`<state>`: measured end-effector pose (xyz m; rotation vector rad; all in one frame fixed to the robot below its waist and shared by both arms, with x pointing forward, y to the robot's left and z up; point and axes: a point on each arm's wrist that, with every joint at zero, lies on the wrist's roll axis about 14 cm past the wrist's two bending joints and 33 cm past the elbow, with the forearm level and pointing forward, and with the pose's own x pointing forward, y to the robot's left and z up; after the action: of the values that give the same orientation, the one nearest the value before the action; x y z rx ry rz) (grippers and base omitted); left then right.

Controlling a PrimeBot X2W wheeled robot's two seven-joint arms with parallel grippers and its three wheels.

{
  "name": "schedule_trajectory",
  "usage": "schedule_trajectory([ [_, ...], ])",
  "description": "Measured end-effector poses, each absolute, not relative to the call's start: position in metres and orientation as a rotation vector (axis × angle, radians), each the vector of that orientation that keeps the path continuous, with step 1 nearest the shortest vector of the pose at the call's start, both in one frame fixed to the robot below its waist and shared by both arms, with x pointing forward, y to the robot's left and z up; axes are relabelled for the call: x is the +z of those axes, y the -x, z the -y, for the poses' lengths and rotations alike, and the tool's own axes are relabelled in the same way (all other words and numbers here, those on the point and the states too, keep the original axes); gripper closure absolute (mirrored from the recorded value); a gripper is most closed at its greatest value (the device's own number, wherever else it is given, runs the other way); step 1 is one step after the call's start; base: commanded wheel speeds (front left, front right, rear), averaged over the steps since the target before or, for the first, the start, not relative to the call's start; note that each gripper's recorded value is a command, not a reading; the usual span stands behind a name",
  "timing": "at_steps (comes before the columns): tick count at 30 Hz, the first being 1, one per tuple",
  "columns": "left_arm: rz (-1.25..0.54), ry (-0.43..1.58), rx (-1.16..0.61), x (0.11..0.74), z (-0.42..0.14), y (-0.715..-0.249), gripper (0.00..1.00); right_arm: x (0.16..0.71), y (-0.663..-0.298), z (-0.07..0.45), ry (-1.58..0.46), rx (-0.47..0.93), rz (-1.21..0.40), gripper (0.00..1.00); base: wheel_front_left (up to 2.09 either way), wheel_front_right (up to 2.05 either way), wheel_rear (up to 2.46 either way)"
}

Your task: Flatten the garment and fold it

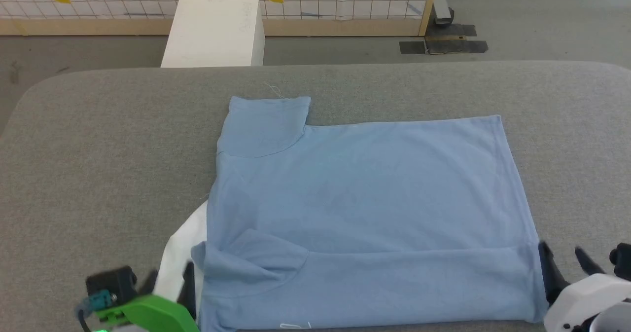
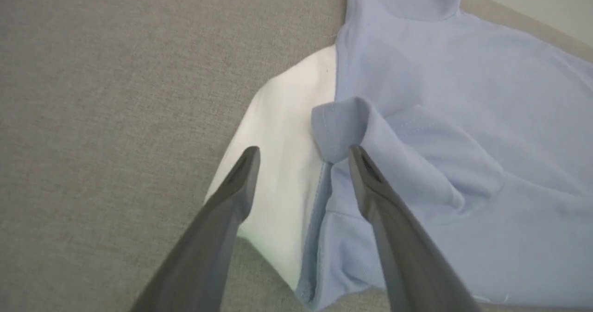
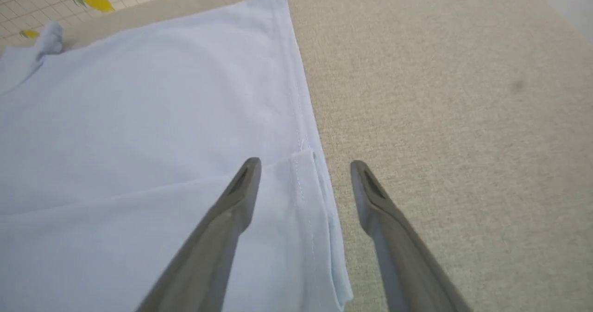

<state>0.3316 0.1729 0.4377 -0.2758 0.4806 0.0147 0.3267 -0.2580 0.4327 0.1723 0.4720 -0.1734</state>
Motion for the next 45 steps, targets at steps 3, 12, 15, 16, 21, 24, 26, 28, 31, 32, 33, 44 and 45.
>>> schedule_trajectory([
  [3,-0.341,0.207,-0.021,0.465,-0.175,-0.356,0.00,0.462,-0.342,0.250,-0.127,-0.142,-0.296,0.00,0.00,0.00,0.00],
  [12,-0.072,0.021,-0.236,0.527,-0.148,-0.460,0.00,0.503,-0.379,0.227,-0.048,-0.029,-0.022,0.00,0.00,0.00,0.00],
  [15,-0.095,-0.035,-0.297,0.529,-0.139,-0.496,0.00,0.502,-0.391,0.222,-0.044,-0.010,-0.012,0.00,0.00,0.00,0.00],
  [16,-0.110,-0.049,-0.314,0.528,-0.136,-0.506,0.00,0.501,-0.395,0.221,-0.048,-0.007,-0.011,0.00,0.00,0.00,0.00],
  [21,-0.261,-0.108,-0.361,0.510,-0.130,-0.562,0.00,0.491,-0.413,0.216,-0.056,0.007,-0.020,0.00,0.00,0.00,0.00],
  [24,-0.376,-0.115,-0.351,0.490,-0.132,-0.588,0.00,0.481,-0.421,0.218,-0.061,-0.003,-0.035,0.00,0.00,0.00,0.00],
  [26,-0.455,-0.104,-0.341,0.475,-0.132,-0.600,0.00,0.473,-0.424,0.219,-0.066,-0.010,-0.054,0.00,0.00,0.00,0.00],
  [28,-0.537,-0.094,-0.332,0.456,-0.129,-0.610,0.00,0.465,-0.426,0.222,-0.066,-0.020,-0.069,0.00,0.00,0.00,0.00],
  [31,-0.660,-0.085,-0.330,0.427,-0.125,-0.615,0.00,0.456,-0.427,0.228,-0.077,-0.045,-0.084,0.00,0.00,0.00,0.00],
  [32,-0.704,-0.077,-0.322,0.417,-0.124,-0.616,0.00,0.453,-0.426,0.230,-0.087,-0.057,-0.091,0.00,0.00,0.00,0.00],
  [33,-0.742,-0.070,-0.315,0.407,-0.123,-0.615,0.00,0.450,-0.426,0.232,-0.090,-0.063,-0.098,0.00,0.00,0.00,0.00],
  [44,-0.964,-0.073,-0.271,0.360,-0.117,-0.614,1.00,0.427,-0.418,0.251,-0.066,-0.121,-0.165,0.00,0.00,0.00,0.00],
  [45,-0.961,-0.071,-0.279,0.361,-0.115,-0.614,1.00,0.428,-0.421,0.250,-0.063,-0.113,-0.162,0.00,0.00,0.00,0.00],
])
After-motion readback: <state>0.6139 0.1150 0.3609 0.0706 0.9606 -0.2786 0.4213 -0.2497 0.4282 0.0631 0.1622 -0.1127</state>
